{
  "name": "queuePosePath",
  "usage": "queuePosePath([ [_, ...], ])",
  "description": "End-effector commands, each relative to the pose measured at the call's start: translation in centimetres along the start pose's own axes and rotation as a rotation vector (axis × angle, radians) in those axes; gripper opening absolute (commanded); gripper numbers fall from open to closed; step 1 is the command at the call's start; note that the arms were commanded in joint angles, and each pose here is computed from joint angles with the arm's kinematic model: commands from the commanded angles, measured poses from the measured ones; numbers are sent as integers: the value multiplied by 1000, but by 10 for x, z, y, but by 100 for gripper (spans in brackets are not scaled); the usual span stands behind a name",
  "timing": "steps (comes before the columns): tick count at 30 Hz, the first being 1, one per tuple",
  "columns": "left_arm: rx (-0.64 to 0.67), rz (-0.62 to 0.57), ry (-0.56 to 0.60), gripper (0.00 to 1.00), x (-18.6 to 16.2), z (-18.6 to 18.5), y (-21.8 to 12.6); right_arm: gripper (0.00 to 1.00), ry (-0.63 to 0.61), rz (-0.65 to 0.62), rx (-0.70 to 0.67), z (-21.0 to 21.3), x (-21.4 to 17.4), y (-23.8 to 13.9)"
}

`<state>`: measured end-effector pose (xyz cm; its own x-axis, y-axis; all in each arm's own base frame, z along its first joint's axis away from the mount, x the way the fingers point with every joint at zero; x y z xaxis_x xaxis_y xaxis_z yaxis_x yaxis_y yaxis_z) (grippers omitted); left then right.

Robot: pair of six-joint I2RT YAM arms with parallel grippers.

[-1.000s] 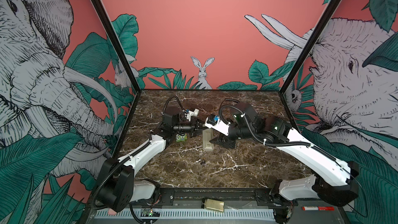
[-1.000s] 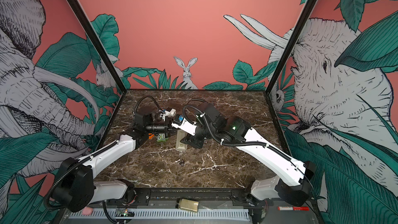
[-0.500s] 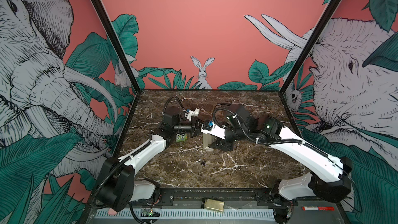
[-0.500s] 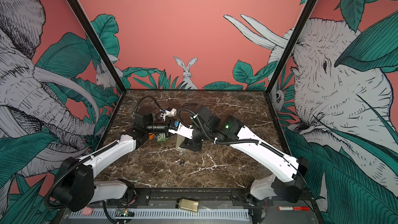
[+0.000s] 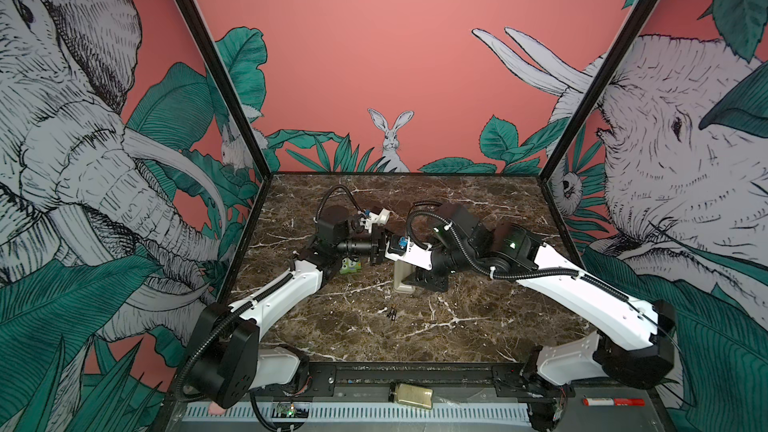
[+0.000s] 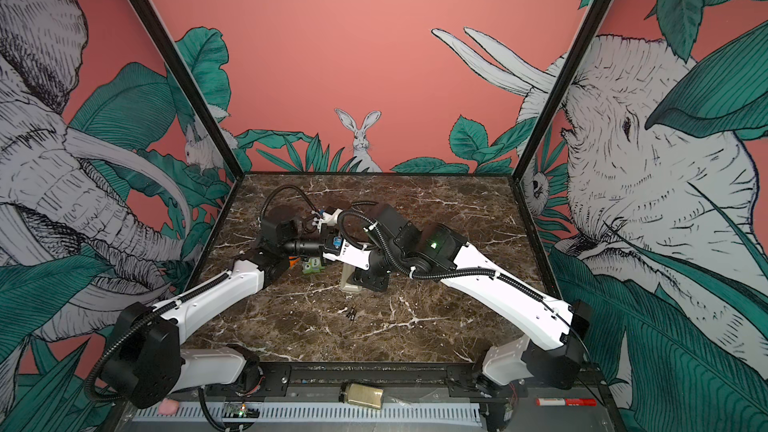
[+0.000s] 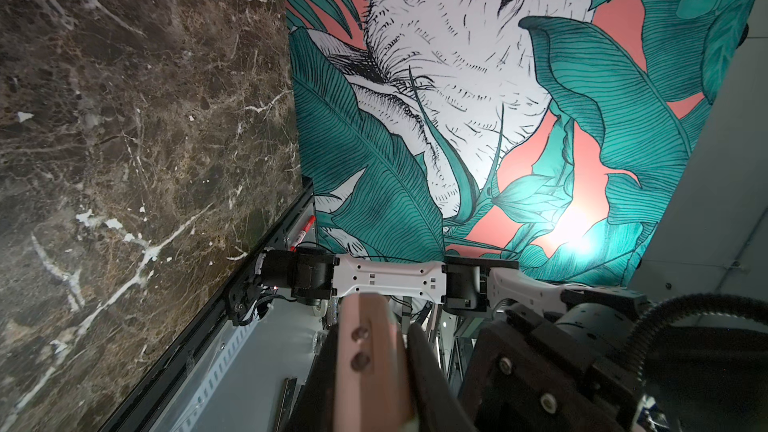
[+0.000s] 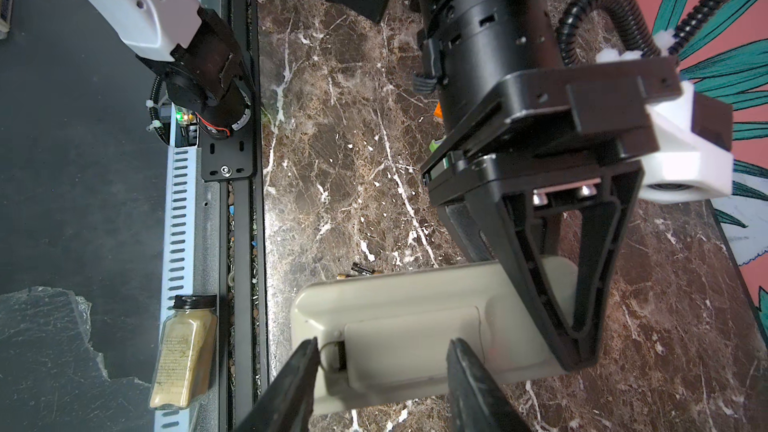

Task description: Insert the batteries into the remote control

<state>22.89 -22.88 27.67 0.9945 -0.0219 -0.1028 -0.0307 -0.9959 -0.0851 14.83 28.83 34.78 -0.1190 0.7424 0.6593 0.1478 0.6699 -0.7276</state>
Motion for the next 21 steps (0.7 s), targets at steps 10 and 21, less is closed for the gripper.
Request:
queuePosePath([
  [10, -54, 35, 72, 0, -8, -23, 1, 49, -58, 34, 14, 5, -4, 8],
  [21, -56, 41, 70, 0, -10, -22, 1, 53, -127, 105, 1, 7, -11, 12],
])
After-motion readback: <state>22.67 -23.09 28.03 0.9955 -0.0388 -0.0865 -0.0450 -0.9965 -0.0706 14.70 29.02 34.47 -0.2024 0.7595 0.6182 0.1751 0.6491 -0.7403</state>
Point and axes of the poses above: each gripper's point midway between its finger pads, its own y axis out along the fingers, its own z axis along the line the jaws close on, x = y × z, the point moved 7 cm from there along -y, back along the fingers, and after that the axes turned 7 degrees about -y, right-handed, at the moved point
